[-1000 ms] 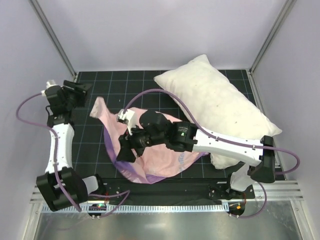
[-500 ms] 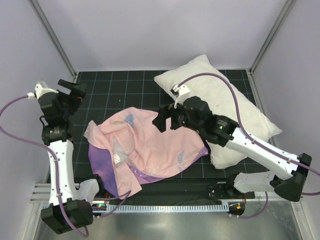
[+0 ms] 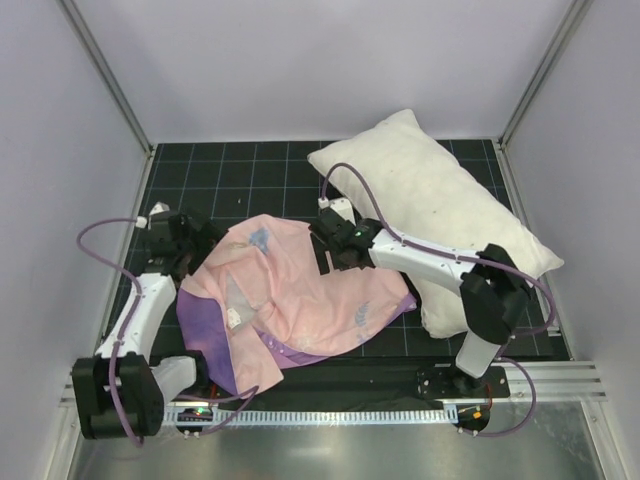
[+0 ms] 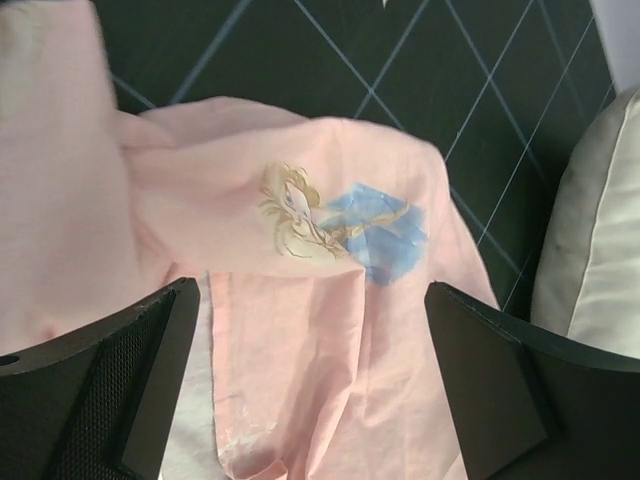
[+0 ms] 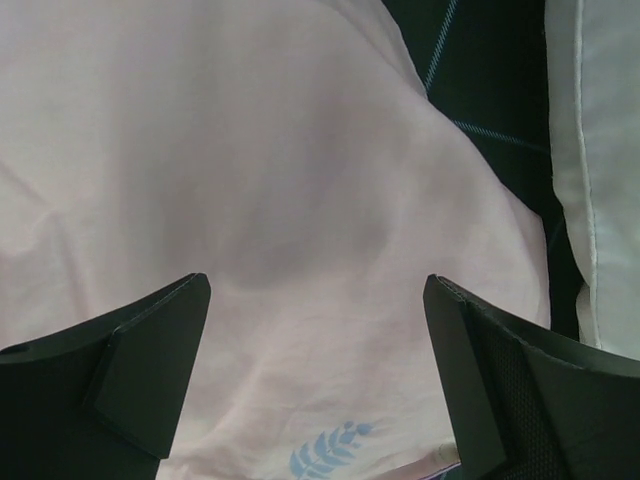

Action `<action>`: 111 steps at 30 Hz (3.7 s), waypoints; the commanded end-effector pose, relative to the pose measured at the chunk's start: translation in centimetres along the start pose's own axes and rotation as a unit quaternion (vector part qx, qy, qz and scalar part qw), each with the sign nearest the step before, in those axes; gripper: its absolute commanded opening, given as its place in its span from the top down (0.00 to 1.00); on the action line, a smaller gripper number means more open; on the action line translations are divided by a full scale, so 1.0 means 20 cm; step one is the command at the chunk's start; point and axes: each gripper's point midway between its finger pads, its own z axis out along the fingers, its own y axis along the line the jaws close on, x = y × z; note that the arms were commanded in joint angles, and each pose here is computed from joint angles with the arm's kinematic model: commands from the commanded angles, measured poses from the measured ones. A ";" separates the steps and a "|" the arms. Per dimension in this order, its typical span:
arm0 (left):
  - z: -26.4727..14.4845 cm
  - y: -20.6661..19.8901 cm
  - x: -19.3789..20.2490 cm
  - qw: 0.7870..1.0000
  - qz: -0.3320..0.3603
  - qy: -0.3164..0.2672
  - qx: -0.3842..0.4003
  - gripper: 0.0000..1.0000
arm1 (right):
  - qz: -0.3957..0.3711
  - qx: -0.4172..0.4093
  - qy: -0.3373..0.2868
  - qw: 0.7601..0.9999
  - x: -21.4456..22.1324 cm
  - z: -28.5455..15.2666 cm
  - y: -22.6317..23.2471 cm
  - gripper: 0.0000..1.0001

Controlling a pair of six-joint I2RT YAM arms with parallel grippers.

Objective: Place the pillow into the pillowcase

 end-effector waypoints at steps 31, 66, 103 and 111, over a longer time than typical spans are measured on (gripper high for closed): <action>0.57 -0.17 0.25 0.981 0.179 0.053 -0.050 0.44 | 0.047 0.012 -0.016 0.999 -0.23 0.29 -0.20 0.96; -0.01 -0.34 0.01 0.988 0.111 -0.094 0.061 0.00 | 0.015 -0.389 -0.211 0.896 -1.16 -0.31 0.59 0.21; 0.77 -0.48 -0.28 0.985 0.156 -0.021 -0.066 1.00 | -0.153 -0.430 0.009 0.890 0.52 -0.26 1.22 0.28; 0.73 -0.38 -0.43 0.992 0.083 -0.050 -0.078 1.00 | -0.172 -0.388 0.035 0.905 0.60 -0.21 1.10 0.89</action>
